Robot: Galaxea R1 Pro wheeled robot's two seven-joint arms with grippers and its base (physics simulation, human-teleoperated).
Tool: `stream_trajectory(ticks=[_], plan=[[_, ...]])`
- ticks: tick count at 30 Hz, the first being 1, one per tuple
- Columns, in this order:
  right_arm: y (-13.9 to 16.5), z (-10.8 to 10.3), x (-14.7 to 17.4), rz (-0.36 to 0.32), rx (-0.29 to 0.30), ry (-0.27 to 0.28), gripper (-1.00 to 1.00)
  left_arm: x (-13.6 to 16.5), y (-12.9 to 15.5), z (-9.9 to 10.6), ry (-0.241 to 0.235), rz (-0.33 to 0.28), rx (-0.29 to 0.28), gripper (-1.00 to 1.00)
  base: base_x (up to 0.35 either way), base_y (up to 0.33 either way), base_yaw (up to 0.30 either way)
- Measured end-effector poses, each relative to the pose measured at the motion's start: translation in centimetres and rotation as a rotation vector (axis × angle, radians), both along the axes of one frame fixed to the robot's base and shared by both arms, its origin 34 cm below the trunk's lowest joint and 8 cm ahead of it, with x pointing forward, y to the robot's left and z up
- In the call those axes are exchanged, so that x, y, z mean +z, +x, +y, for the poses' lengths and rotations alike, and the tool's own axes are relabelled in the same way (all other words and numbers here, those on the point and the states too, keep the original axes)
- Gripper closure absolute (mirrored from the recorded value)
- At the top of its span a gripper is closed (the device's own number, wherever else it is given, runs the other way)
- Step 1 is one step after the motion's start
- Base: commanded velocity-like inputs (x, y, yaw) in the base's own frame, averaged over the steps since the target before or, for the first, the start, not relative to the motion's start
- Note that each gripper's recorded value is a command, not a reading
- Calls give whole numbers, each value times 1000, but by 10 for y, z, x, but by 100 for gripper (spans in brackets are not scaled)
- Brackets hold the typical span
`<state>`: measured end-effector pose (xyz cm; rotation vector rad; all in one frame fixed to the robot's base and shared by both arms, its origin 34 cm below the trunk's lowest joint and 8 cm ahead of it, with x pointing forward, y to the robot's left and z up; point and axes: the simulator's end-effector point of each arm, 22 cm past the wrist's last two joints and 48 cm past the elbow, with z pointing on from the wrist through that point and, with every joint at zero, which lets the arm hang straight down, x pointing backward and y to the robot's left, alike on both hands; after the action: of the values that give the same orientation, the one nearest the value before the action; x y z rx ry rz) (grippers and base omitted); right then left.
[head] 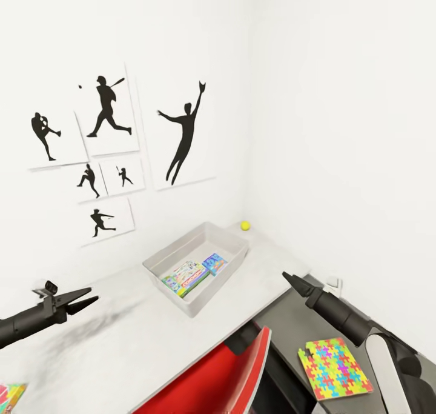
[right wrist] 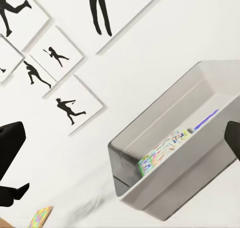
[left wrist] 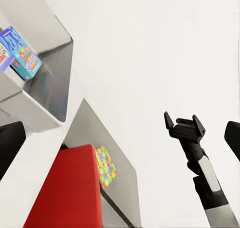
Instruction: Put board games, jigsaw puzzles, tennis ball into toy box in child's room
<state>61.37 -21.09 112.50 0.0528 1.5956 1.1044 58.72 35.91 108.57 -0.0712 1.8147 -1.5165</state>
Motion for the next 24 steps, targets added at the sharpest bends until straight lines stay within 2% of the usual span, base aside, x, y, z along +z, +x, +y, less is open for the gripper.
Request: stream_trajectory(ticks=[12,24], plan=[[-1,10,-1,2,21,-2,-100,1,-1,0,-1,-8,-3,-100,-58,31,6],[-2,9,2,-4,20,-1,-100,3,-2,0,0,-12,-4,-100,-245,37,41]])
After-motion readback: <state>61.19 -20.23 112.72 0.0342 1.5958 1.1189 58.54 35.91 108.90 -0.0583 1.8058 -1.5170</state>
